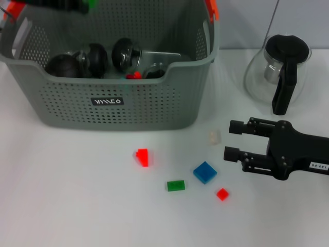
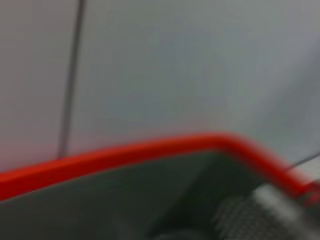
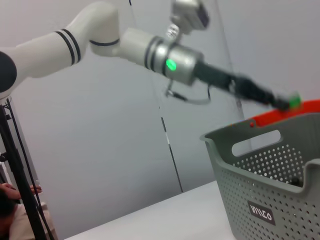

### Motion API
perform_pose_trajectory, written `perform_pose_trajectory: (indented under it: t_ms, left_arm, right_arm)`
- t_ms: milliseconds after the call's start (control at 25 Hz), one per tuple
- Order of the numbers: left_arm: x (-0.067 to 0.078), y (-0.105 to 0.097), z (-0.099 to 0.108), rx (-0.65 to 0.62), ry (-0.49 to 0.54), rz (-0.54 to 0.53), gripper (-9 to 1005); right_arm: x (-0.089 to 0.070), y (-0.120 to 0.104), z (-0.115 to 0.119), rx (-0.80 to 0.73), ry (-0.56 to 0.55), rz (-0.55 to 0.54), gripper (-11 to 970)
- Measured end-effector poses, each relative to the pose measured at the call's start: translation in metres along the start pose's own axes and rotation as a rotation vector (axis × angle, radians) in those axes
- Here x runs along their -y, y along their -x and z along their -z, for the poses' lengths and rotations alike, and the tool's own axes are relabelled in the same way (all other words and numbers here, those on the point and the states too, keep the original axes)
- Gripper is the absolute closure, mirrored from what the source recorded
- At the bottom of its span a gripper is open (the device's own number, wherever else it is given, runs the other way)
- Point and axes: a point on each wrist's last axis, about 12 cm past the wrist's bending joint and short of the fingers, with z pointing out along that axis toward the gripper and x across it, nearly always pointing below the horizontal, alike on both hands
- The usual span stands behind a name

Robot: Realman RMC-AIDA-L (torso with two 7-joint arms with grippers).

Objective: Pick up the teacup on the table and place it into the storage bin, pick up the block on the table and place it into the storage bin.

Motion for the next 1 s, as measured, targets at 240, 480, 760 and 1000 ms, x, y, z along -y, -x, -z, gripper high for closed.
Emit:
perform_pose_trajectory:
  t_ms: [240, 480, 760, 1000]
  left_arm:
    - [0.009, -0.017, -0.029, -0.107, 0.11, -0.063, 791]
    - [0.011, -0.018, -0.031, -0.125, 0.131, -0.049, 783]
    - [0.007, -0.022, -0.008, 0.09, 0.078, 0.03, 550]
    - [0.02, -0.072, 0.026, 0.552, -0.402, 0.101, 417]
  right_arm:
    - [0.0, 0.001, -0.001, 0.001, 0.001, 0.002, 244]
    - [0.001, 0.002, -0.001, 0.001, 0.001, 0.003, 244]
    - [0.002, 0.002, 0.0, 0.009, -0.008, 0.001, 243]
    - [0.002, 0.002, 0.001, 0.019, -0.016, 0.0, 243]
